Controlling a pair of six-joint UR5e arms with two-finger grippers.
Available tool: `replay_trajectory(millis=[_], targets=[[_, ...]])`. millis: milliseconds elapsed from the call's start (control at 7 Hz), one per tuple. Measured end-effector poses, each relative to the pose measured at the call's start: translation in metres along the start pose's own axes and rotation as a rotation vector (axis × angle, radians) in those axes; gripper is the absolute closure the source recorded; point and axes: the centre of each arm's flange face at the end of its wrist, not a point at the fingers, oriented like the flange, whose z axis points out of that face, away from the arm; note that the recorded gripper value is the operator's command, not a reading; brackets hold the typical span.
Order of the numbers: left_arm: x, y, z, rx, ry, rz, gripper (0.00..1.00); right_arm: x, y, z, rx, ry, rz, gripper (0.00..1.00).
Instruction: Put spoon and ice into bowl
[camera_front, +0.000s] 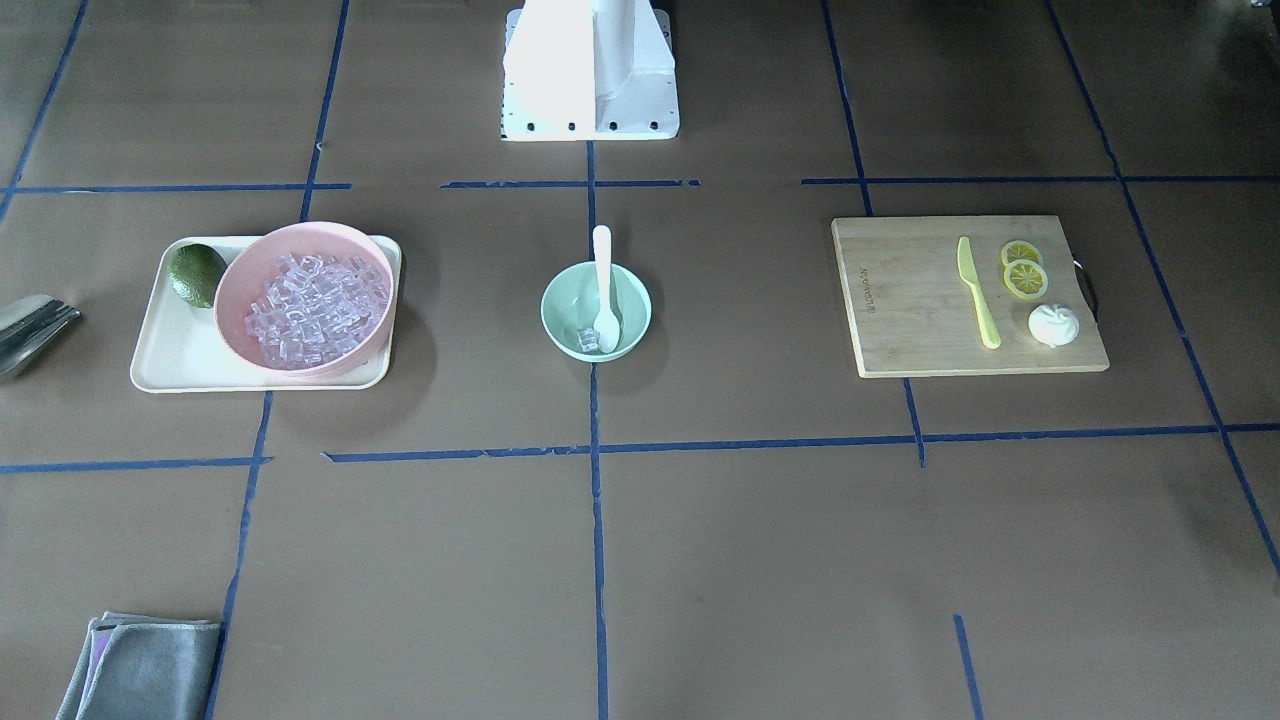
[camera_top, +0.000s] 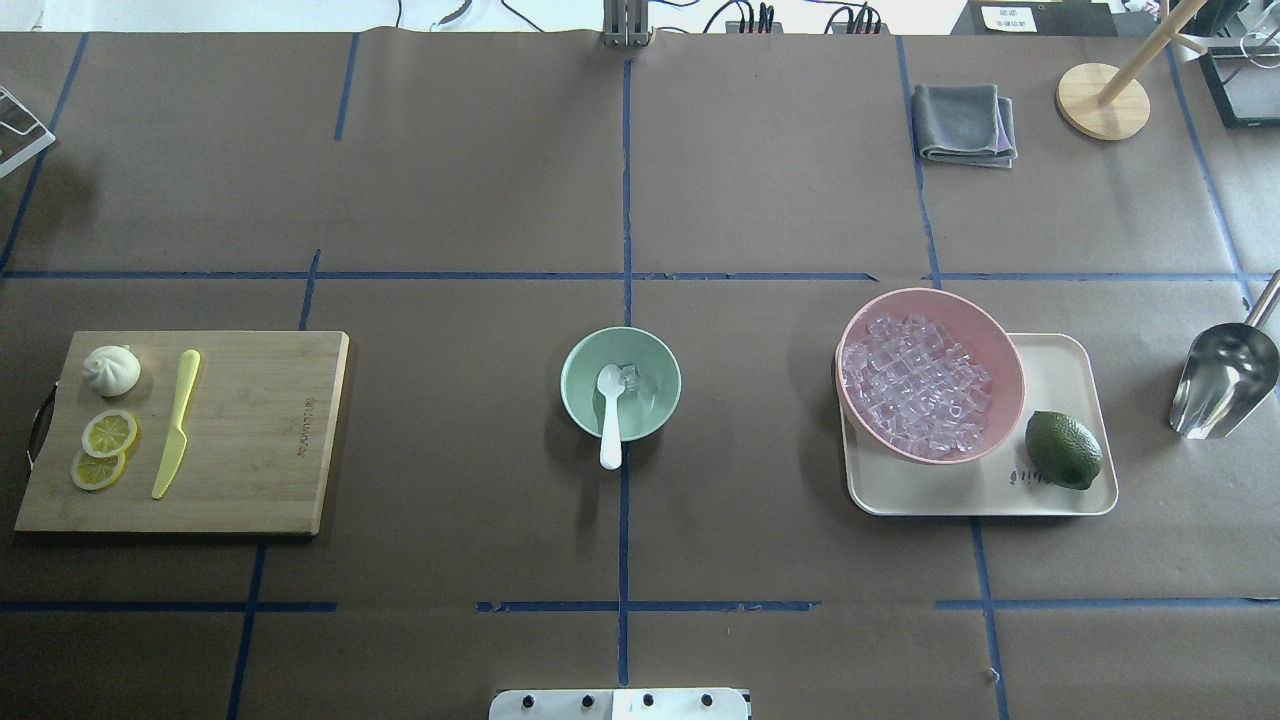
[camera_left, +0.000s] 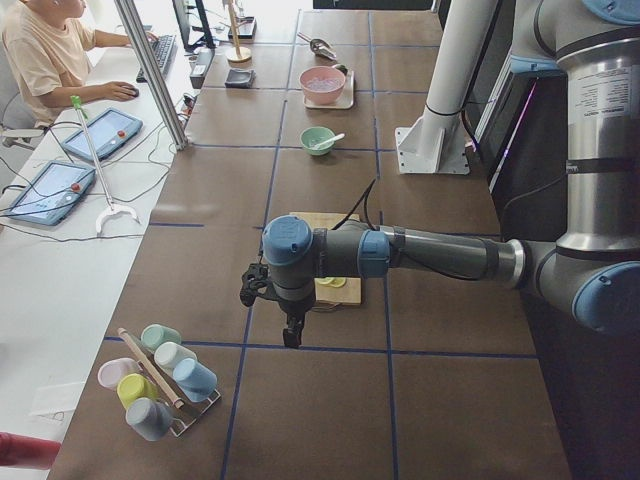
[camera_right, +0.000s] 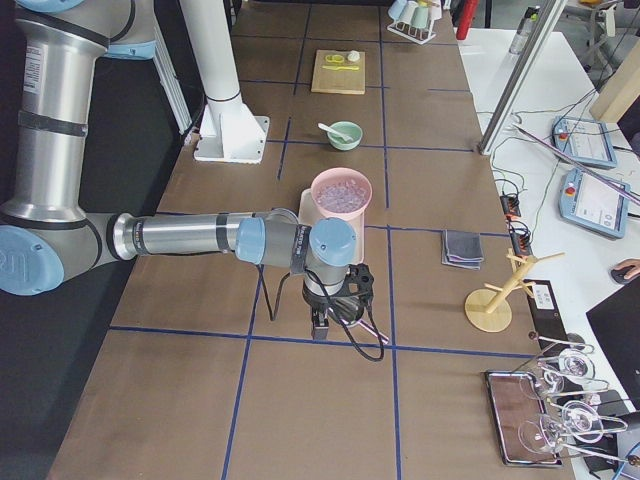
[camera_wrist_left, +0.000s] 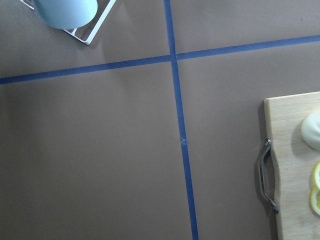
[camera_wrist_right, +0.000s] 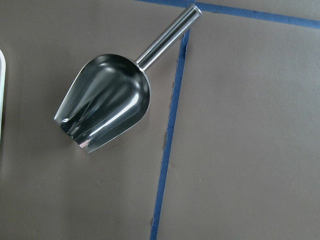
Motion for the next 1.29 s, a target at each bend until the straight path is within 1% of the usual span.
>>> replay_trajectory(millis=[286,429,714,1000,1286], targets=[[0.002,0.003,0.000,0.000,0.000,0.003,0.00,0.010,0.006,-0.008,0.022,-0.004,0.090,0.01],[0.002,0.003,0.001,0.000,0.000,0.006,0.00,0.015,0.009,-0.012,0.033,-0.005,0.117,0.01],[-0.002,0.004,0.009,-0.017,0.003,-0.001,0.00,0.021,0.012,-0.012,0.036,-0.005,0.139,0.01],[-0.015,0.002,0.030,-0.055,0.008,-0.020,0.00,0.023,0.012,-0.011,0.035,-0.007,0.144,0.01],[-0.017,-0.001,0.036,-0.054,0.020,-0.020,0.00,0.021,0.011,-0.013,0.039,-0.009,0.141,0.01]])
